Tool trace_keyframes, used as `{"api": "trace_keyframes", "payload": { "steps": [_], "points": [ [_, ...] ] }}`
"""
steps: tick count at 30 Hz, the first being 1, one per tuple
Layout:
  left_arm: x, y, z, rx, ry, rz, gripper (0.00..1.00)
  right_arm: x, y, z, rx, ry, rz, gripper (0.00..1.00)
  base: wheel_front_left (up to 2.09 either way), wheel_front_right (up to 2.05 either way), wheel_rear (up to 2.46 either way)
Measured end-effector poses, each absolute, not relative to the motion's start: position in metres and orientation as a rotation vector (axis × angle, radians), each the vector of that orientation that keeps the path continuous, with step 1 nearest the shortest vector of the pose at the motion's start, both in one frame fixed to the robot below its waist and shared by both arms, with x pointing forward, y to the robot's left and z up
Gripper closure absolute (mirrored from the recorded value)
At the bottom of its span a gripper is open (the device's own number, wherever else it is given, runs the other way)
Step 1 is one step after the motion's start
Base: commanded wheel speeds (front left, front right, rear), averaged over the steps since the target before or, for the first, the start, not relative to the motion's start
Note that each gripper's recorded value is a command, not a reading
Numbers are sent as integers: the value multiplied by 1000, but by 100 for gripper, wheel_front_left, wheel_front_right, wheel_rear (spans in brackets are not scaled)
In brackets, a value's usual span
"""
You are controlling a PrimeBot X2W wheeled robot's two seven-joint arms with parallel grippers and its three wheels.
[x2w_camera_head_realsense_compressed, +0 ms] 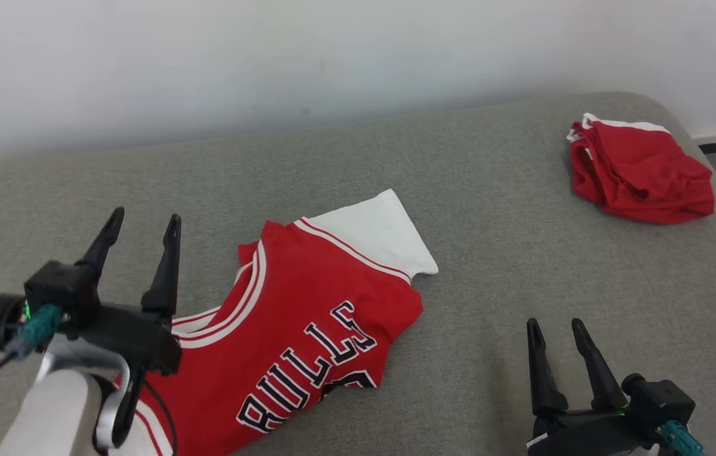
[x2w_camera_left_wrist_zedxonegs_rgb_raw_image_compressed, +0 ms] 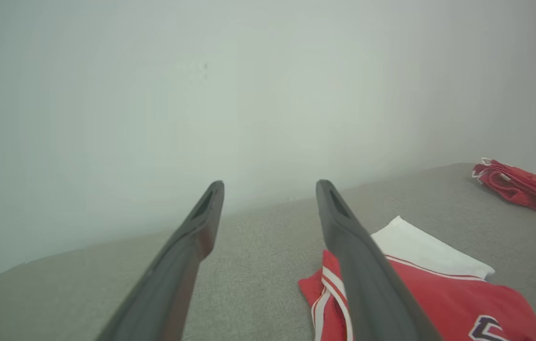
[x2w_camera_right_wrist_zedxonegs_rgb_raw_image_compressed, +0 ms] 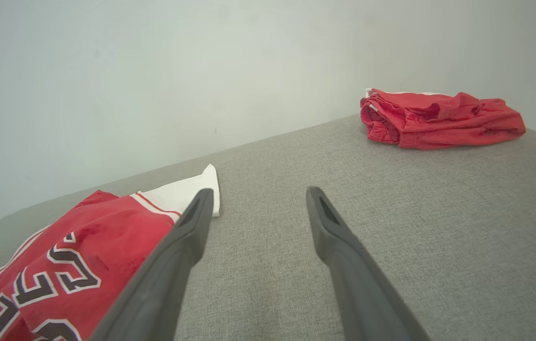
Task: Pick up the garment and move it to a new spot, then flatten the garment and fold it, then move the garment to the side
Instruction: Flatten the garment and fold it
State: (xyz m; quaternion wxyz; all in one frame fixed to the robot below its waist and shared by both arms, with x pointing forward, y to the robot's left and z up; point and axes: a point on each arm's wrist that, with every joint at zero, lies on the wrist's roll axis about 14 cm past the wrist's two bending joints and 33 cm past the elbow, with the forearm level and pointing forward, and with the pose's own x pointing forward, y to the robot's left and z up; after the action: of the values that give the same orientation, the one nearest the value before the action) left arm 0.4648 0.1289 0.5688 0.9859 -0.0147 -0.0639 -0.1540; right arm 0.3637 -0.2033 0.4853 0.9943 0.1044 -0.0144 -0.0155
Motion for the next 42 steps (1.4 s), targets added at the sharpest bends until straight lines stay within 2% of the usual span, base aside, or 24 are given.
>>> {"api": "trace_keyframes", "payload": {
  "steps": [9,22,29,30,31,32,33,38,42],
  "points": [
    [510,75,568,-8,-21,-492,0,352,-231,478,245,-15,-130,0,0,0,0],
    [530,32,461,52,387,-608,0,342,-258,468,256,17,-225,0,0,0,0],
    [536,30,427,81,506,-611,0,333,-270,462,259,36,-273,0,0,0,0],
    [536,29,423,82,520,-613,4,332,-271,461,259,37,-279,0,0,0,0],
    [536,27,420,82,528,-618,38,331,-273,462,257,37,-284,0,0,0,0],
    [535,25,418,82,531,-627,84,331,-274,462,255,36,-288,0,0,0,0],
    [537,22,419,82,523,-633,100,330,-275,462,254,37,-292,0,0,0,0],
    [539,19,422,89,508,-640,100,330,-277,464,249,29,-296,0,0,0,0],
    [540,-3,449,85,414,-697,100,331,-279,468,244,17,-296,0,0,0,0]
  ]
}}
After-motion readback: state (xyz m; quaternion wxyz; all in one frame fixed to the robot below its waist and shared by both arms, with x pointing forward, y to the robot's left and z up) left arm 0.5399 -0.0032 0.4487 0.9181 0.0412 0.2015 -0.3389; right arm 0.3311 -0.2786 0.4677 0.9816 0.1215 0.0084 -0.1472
